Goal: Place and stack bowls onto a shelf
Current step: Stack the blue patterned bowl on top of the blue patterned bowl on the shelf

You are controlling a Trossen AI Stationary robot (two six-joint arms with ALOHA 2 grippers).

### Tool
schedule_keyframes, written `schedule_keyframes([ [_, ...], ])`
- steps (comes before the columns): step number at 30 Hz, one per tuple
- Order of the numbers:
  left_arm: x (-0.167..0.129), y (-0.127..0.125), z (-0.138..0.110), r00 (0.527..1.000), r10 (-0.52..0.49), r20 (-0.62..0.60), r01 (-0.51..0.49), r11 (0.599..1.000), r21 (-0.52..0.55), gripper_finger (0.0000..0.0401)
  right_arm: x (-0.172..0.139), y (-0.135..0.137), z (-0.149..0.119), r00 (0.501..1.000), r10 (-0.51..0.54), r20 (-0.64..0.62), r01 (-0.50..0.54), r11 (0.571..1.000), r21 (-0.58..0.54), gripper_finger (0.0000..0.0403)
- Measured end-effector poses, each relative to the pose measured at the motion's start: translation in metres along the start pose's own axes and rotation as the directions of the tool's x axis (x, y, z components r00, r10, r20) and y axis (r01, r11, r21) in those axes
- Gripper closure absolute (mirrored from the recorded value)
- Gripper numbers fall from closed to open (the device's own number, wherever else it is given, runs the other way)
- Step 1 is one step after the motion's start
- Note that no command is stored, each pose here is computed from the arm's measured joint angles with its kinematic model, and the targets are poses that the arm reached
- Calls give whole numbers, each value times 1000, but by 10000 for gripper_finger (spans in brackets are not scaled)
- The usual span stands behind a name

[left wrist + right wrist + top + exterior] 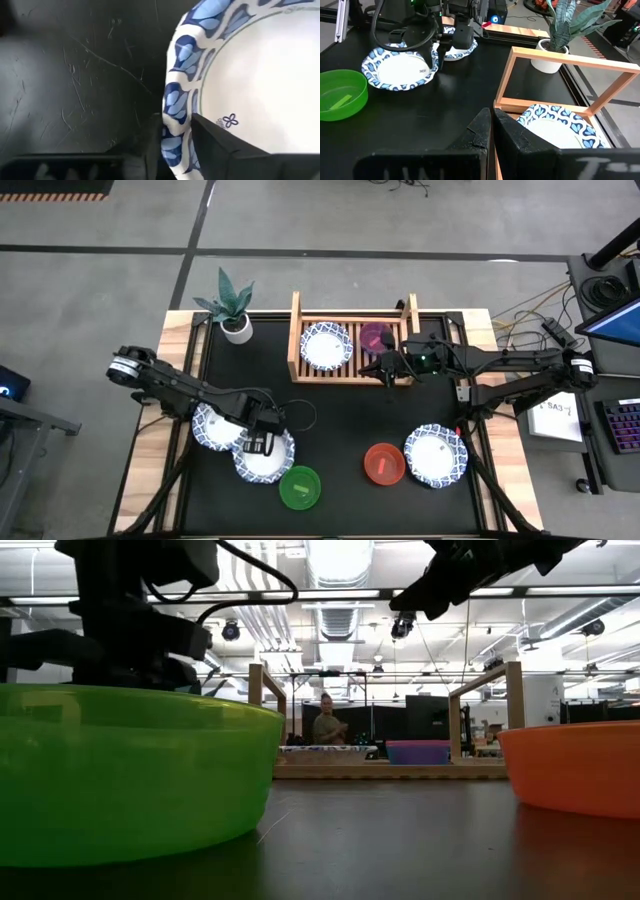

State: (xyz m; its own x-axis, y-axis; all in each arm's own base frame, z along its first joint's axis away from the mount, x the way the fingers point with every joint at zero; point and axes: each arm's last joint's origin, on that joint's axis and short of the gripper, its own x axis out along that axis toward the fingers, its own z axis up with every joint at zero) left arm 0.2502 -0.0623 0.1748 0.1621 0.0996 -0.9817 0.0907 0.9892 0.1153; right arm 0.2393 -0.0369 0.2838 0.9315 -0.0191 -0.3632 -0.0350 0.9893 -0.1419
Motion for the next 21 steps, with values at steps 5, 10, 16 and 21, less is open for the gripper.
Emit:
schedule_keyframes([
  [5, -1, 0, 0, 1000, -2, 3, 2, 1000, -1, 386, 0, 0, -1, 1000, 0, -2, 0, 1000, 15, 392],
  [10, -11, 1, 3, 999, -7, 37, 7, 1000, -17, 398, 0, 1, -3, 1000, 6, -29, -4, 999, 44, 392],
  [16, -53, 8, 16, 981, -22, 194, 23, 1000, -3, 400, 0, 1, -6, 998, 8, -60, -3, 997, 82, 392],
  [21, -99, 33, 24, 924, 26, 381, -13, 999, -37, 400, 0, 2, -9, 996, 12, -89, -3, 995, 102, 392],
])
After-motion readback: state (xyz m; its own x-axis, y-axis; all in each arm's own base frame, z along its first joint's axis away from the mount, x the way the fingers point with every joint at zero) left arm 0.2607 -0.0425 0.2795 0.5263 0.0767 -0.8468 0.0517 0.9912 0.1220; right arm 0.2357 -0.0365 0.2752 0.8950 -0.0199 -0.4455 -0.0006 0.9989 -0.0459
